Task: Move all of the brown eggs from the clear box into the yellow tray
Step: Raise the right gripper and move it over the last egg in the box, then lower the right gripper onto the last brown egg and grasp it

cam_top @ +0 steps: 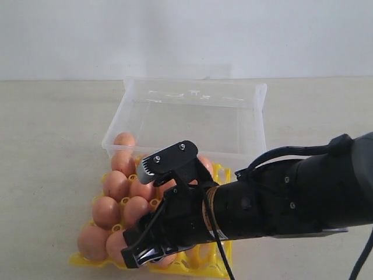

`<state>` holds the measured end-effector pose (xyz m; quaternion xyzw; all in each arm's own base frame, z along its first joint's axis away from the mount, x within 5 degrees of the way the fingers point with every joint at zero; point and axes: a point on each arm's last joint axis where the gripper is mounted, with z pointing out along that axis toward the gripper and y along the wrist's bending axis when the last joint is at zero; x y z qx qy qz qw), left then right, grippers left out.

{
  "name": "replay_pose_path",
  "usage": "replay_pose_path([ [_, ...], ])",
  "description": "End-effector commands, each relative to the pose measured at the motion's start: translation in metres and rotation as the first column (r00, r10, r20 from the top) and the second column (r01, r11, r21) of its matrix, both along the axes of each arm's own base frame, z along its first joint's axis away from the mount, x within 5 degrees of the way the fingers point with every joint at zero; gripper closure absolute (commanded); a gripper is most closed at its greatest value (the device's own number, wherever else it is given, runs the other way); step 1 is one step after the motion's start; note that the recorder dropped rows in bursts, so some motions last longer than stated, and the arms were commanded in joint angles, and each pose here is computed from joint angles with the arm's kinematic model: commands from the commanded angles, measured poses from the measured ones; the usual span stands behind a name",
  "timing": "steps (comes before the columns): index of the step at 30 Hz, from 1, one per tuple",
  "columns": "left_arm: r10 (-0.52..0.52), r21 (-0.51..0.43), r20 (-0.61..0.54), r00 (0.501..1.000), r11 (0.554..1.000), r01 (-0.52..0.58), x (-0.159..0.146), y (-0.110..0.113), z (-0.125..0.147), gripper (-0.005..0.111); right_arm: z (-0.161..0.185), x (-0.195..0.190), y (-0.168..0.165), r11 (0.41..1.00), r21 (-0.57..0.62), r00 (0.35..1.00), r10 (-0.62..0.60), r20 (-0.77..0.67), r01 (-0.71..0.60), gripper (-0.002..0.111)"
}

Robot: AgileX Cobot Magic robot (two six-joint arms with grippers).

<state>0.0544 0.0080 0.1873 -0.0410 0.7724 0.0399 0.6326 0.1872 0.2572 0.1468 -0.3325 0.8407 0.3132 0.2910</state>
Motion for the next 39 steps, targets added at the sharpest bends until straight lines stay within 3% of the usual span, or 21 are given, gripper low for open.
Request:
replay_pose_path([
  [1,-0.008,-0.002,0.004,1.000,1.000,0.008,0.000,0.000,0.000,0.085,0.029,0.000,-0.005,0.999,0.048,0.998,-0.014,0.069,0.011,0.055],
  [5,-0.008,-0.002,0.004,1.000,1.000,0.008,0.000,0.000,0.000,0.085,0.065,0.001,-0.003,0.992,0.118,0.981,0.010,0.193,-0.033,0.055],
  [7,-0.008,-0.002,0.004,1.000,1.000,0.008,0.000,0.000,0.000,0.085,0.098,0.010,0.008,0.979,0.194,0.960,0.000,0.280,-0.056,0.070],
  [8,-0.008,-0.002,0.004,1.000,1.000,0.008,0.000,0.000,0.000,0.085,0.129,0.022,0.019,0.967,0.248,0.940,-0.034,0.340,-0.054,0.094],
  [9,-0.008,-0.002,0.004,1.000,1.000,0.008,0.000,0.000,0.000,0.085,0.154,0.037,0.029,0.960,0.279,0.925,-0.094,0.369,-0.013,0.108],
  [10,-0.008,-0.002,0.004,1.000,1.000,0.008,0.000,0.000,0.000,0.085,0.167,0.046,0.035,0.958,0.287,0.915,-0.136,0.379,0.024,0.109],
  [12,-0.008,-0.002,0.004,1.000,1.000,0.008,0.000,0.000,0.000,0.085,0.196,0.077,0.048,0.958,0.241,0.865,-0.248,0.435,0.154,0.109],
  [14,-0.008,-0.002,0.004,1.000,1.000,0.008,0.000,0.000,0.000,0.085,0.192,0.112,0.053,0.936,-0.011,0.797,-0.293,0.529,0.351,0.109],
  [15,-0.008,-0.002,0.004,1.000,1.000,0.008,0.000,0.000,0.000,0.085,0.170,0.128,0.058,0.876,-0.227,0.820,-0.266,0.507,0.425,0.109],
  [16,-0.008,-0.002,0.004,1.000,1.000,0.008,0.000,0.000,0.000,0.085,0.157,0.135,0.061,0.845,-0.347,0.859,-0.227,0.458,0.408,0.109],
  [17,-0.008,-0.002,0.004,1.000,1.000,0.008,0.000,0.000,0.000,0.085,0.135,0.144,0.067,0.828,-0.473,0.939,-0.174,0.295,0.302,0.109],
  [19,-0.008,-0.002,0.004,1.000,1.000,0.008,0.000,0.000,0.000,0.085,0.120,0.160,0.071,0.869,-0.445,0.976,-0.202,0.085,0.218,0.109],
  [22,-0.008,-0.002,0.004,1.000,1.000,0.008,0.000,0.000,0.000,0.085,0.102,0.186,0.077,0.945,-0.273,0.949,-0.240,-0.204,0.180,0.108],
  [25,-0.008,-0.002,0.004,1.000,1.000,0.008,0.000,0.000,0.000,0.085,0.087,0.214,0.073,0.958,-0.174,0.908,-0.274,-0.316,0.228,0.104],
  [27,-0.008,-0.002,0.004,1.000,1.000,0.008,0.000,0.000,0.000,0.085,0.081,0.226,0.071,0.958,-0.144,0.895,-0.284,-0.343,0.248,0.095],
  [28,-0.008,-0.002,0.004,1.000,1.000,0.008,0.000,0.000,0.000,0.085,0.073,0.232,0.069,0.956,-0.139,0.885,-0.291,-0.363,0.257,0.079],
  [32,-0.008,-0.002,0.004,1.000,1.000,0.008,0.000,0.000,0.000,0.085,0.062,0.238,0.070,0.951,-0.134,0.883,-0.309,-0.353,0.279,0.048],
  [39,-0.008,-0.002,0.004,1.000,1.000,0.008,0.000,0.000,0.000,0.085,0.033,0.246,0.072,0.928,-0.154,0.851,-0.371,-0.371,0.338,0.048],
])
